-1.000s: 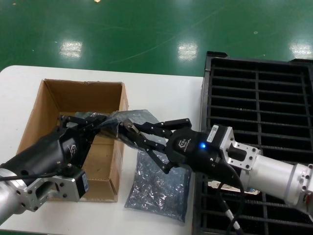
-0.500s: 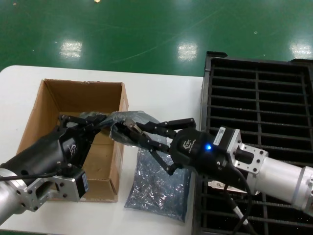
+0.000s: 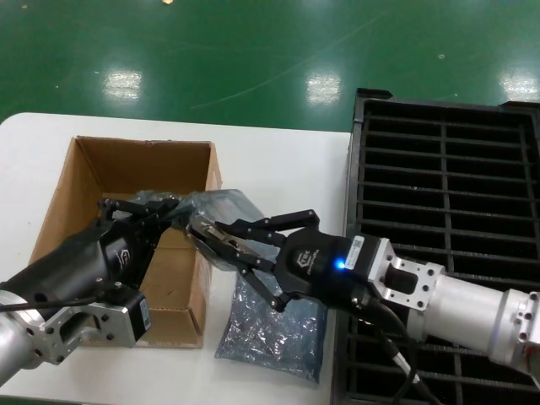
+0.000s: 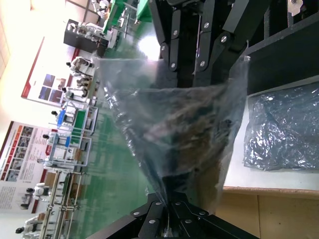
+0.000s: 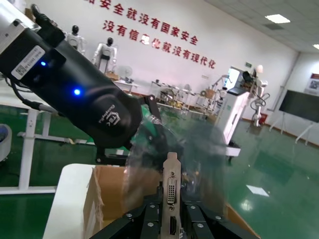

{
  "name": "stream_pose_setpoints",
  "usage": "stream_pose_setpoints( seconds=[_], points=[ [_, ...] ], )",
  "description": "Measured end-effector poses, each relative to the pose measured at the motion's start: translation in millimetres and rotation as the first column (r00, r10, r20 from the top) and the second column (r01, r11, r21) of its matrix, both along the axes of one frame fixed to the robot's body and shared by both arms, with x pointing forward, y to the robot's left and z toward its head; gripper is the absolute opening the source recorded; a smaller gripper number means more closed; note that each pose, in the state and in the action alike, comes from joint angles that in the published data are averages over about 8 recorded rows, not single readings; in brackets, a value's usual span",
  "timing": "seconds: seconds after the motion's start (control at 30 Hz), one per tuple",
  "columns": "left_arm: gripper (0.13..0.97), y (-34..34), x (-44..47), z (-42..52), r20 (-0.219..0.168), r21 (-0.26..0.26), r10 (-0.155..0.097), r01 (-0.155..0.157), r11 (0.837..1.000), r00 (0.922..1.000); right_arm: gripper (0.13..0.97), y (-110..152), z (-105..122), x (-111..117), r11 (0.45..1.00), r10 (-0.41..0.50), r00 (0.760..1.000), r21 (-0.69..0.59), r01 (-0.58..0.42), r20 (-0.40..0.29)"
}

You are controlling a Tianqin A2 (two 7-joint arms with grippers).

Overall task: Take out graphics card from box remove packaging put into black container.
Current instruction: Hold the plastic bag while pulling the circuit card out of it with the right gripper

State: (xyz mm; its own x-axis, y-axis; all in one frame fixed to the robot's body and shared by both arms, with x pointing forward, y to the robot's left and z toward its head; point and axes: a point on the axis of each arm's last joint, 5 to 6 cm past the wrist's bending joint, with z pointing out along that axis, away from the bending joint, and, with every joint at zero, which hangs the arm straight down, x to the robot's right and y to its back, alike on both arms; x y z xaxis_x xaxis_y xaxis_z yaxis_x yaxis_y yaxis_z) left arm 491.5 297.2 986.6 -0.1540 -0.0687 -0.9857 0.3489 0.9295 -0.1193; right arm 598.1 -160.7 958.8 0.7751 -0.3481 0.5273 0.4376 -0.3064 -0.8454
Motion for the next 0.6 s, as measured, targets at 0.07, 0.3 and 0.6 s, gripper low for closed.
stream_pose_setpoints(
  seconds=[0.07,0.3,0.6],
  points=[
    [0.140,0.0,0.0,0.0,0.000,0.000,0.000,0.000,1.000,1.0000,0.187,3,2,0,1.000,0.006,1.000,-0.004,-0.006,0.013],
    [0.140,0.0,0.0,0.0,0.000,0.000,0.000,0.000,1.000,1.0000,0.187,6,11,2,1.000,0.004,0.999,0.000,-0.004,0.044],
    [0.140,-0.1,0.0,0.0,0.000,0.000,0.000,0.000,1.000,1.0000,0.187,-4,14,0,1.000,-0.007,0.998,0.010,0.006,0.056]
  ],
)
